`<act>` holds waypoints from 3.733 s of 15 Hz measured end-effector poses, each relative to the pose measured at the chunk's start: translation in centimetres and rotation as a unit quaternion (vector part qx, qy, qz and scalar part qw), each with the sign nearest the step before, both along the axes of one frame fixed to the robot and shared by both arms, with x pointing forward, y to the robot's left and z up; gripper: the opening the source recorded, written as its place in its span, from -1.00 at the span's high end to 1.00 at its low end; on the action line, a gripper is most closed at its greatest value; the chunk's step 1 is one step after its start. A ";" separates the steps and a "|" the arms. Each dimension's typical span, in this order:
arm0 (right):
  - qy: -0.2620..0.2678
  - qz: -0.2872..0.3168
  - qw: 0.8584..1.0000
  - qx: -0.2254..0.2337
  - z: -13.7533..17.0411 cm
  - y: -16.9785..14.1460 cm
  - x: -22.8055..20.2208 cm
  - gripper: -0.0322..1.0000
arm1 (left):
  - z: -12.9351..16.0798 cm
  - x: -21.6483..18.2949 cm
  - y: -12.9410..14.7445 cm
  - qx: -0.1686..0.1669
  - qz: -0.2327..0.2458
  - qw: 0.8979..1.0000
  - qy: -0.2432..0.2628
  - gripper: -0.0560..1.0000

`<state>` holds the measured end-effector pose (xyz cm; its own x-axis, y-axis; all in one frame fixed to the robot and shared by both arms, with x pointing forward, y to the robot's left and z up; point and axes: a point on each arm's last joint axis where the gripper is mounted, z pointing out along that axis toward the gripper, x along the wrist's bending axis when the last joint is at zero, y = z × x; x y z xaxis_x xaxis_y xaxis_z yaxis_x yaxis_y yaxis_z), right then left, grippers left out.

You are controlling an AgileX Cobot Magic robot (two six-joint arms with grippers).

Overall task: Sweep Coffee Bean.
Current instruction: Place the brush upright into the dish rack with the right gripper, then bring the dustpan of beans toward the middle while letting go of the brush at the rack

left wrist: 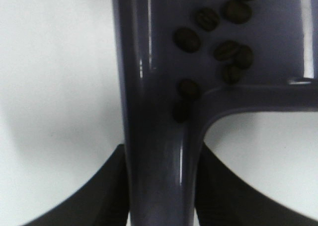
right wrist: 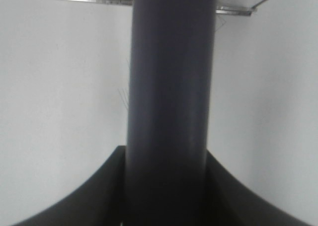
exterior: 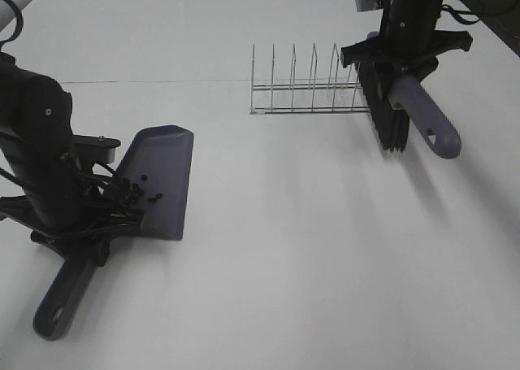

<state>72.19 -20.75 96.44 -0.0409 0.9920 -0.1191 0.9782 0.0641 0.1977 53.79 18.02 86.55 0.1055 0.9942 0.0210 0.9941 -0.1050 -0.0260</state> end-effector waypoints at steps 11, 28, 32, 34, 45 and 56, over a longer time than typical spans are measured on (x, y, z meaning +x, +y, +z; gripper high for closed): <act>0.024 0.003 1.000 -0.010 -2.7 0.0 0.4 0.34 | 0.0 0.0 0.0 0.000 0.000 1.000 0.000 0.23; -0.037 -0.022 0.999 -0.003 -2.7 0.2 2.8 -0.25 | 0.0 0.0 0.0 0.000 0.000 1.000 0.000 0.23; -0.050 -0.022 0.999 0.001 -1.1 0.2 2.7 -0.31 | 0.1 0.0 0.0 0.000 0.000 1.000 -0.001 0.23; -0.066 -0.024 0.997 0.004 1.7 0.0 2.1 -0.32 | 0.4 0.1 0.0 -0.003 -0.002 1.000 -0.006 0.23; -0.094 -0.003 0.993 0.068 11.6 -0.3 -4.8 -0.32 | 2.5 2.4 -4.6 -0.055 -0.018 0.996 -0.066 0.23; -0.063 -0.005 0.995 0.076 13.7 -2.6 -16.3 -0.32 | 0.6 3.8 -6.7 -0.049 -0.022 0.998 -0.027 0.04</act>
<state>55.93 -23.30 110.12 -0.0259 0.9992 0.0288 0.9451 0.0150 0.3264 57.58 11.35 87.15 0.1502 0.9863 -0.0687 0.9882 -0.1477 0.0403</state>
